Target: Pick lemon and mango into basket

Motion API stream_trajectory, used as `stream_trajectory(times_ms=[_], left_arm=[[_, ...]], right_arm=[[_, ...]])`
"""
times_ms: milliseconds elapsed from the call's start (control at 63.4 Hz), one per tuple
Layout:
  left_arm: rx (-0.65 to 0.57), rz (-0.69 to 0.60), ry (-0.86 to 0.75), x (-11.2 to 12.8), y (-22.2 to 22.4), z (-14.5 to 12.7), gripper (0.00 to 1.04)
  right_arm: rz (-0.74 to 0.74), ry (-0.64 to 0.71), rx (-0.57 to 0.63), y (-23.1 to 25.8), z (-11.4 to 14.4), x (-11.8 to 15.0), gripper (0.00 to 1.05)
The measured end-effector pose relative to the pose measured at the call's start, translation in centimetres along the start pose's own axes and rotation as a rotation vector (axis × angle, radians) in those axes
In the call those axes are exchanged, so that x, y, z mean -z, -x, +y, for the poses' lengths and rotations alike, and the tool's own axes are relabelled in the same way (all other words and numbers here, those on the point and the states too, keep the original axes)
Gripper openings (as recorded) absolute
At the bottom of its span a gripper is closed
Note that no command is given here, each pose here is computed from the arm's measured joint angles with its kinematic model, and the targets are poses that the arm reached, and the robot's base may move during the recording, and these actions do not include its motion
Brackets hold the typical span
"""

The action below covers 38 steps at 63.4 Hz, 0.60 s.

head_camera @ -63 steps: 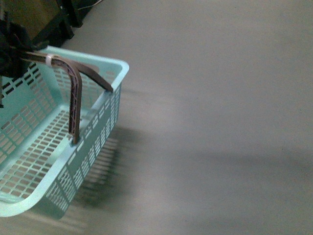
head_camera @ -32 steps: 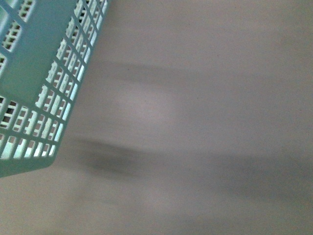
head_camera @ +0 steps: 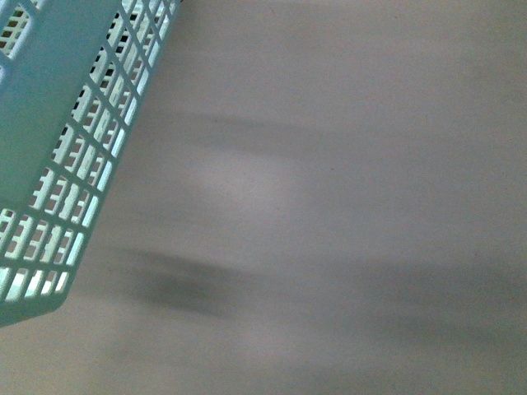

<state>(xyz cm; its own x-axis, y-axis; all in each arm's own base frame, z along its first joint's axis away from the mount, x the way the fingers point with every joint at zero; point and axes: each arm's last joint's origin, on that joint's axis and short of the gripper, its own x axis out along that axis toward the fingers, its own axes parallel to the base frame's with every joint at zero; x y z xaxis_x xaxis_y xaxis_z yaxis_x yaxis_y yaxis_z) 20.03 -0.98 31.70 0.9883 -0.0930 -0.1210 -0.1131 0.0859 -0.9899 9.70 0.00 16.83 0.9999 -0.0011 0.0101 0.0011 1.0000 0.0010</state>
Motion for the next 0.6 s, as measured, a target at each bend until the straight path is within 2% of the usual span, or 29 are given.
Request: stream_trajectory(times_ms=[599], left_arm=[[-0.001, 0.0, -0.002, 0.01, -0.01, 0.02, 0.05]], right_arm=[[0.0, 0.0, 0.0, 0.0, 0.0, 0.0, 0.96]])
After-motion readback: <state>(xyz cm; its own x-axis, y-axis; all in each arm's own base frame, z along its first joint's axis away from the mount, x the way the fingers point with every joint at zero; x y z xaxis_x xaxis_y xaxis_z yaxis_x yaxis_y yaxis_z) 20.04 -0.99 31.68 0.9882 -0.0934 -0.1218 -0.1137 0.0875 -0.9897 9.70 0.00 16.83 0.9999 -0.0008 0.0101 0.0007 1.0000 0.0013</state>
